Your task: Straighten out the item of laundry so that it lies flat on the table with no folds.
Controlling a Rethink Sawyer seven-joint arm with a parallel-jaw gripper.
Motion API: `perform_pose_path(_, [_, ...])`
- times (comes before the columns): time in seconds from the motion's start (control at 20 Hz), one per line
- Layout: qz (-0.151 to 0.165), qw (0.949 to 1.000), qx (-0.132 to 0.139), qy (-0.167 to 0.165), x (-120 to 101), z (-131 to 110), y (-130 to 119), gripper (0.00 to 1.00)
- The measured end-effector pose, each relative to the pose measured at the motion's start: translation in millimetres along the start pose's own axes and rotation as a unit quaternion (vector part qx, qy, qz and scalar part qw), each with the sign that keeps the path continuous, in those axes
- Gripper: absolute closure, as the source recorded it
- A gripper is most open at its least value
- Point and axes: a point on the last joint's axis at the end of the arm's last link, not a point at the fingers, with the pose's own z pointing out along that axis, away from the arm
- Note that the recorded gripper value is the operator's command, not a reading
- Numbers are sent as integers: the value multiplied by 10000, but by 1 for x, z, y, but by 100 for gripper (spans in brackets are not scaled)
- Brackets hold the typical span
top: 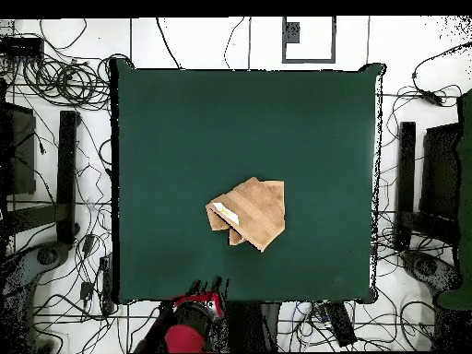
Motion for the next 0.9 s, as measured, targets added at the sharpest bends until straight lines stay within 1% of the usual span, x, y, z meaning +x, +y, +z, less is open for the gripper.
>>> perform_pose_path(0.15, [441, 9990, -105, 41, -4, 2, -19, 0])
perform_pose_path(0.35, [927, 9956, -134, 49, -10, 3, -46, 0])
perform_pose_path(0.55, [1006, 9948, -131, -13, -14, 0, -50, 0])
perform_pose_path(0.75, [963, 9952, -135, -97, -17, -5, -46, 0])
perform_pose_path(0.9, [866, 9960, -162, -128, -18, -8, -39, 0])
